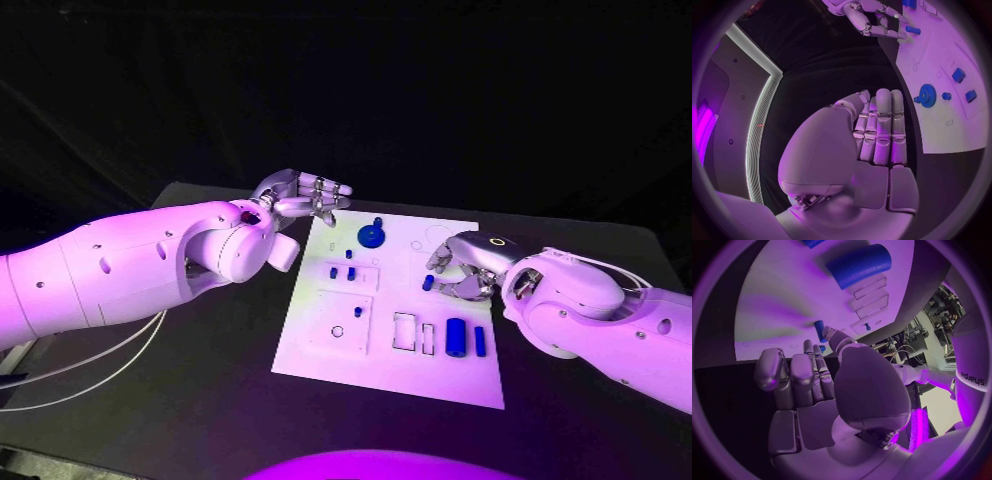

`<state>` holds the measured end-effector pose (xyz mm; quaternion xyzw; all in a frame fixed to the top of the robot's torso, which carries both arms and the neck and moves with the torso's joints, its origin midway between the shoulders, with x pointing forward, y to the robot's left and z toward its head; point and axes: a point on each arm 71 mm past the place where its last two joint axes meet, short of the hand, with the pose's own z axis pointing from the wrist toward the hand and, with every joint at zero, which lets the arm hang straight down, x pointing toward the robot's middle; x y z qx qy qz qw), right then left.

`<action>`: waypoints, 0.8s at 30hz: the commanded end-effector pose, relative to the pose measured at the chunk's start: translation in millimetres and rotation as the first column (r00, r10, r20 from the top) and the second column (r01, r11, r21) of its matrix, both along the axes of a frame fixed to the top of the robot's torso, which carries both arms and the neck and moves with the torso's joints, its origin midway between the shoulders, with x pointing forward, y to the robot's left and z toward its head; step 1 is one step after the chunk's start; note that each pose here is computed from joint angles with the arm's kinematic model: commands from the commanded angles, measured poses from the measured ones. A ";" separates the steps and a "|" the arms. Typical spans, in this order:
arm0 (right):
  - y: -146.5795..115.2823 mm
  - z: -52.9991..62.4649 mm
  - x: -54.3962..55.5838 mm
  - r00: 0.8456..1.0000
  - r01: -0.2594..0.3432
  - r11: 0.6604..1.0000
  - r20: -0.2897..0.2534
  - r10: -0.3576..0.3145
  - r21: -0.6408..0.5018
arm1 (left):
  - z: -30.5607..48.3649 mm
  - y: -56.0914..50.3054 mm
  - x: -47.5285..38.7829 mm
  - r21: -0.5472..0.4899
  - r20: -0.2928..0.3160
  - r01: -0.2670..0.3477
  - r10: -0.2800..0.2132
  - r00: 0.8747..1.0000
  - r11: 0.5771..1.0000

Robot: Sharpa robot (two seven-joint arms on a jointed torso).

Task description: Assemble the parts on the task board

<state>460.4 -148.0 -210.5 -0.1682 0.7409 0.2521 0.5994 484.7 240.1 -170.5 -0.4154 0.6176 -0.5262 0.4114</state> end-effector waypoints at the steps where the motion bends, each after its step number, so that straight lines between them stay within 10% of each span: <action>1: 2.5 -2.4 -0.1 1.000 -0.014 1.000 -0.012 0.013 -0.014 | 0.3 -3.6 -0.6 -0.010 -0.007 0.025 -0.025 1.000 1.000; 24: 13.5 -8.4 2.1 0.999 -0.038 0.998 -0.029 0.037 -0.046 | 1.0 -9.5 -1.0 -0.018 0.000 0.040 -0.040 0.999 0.999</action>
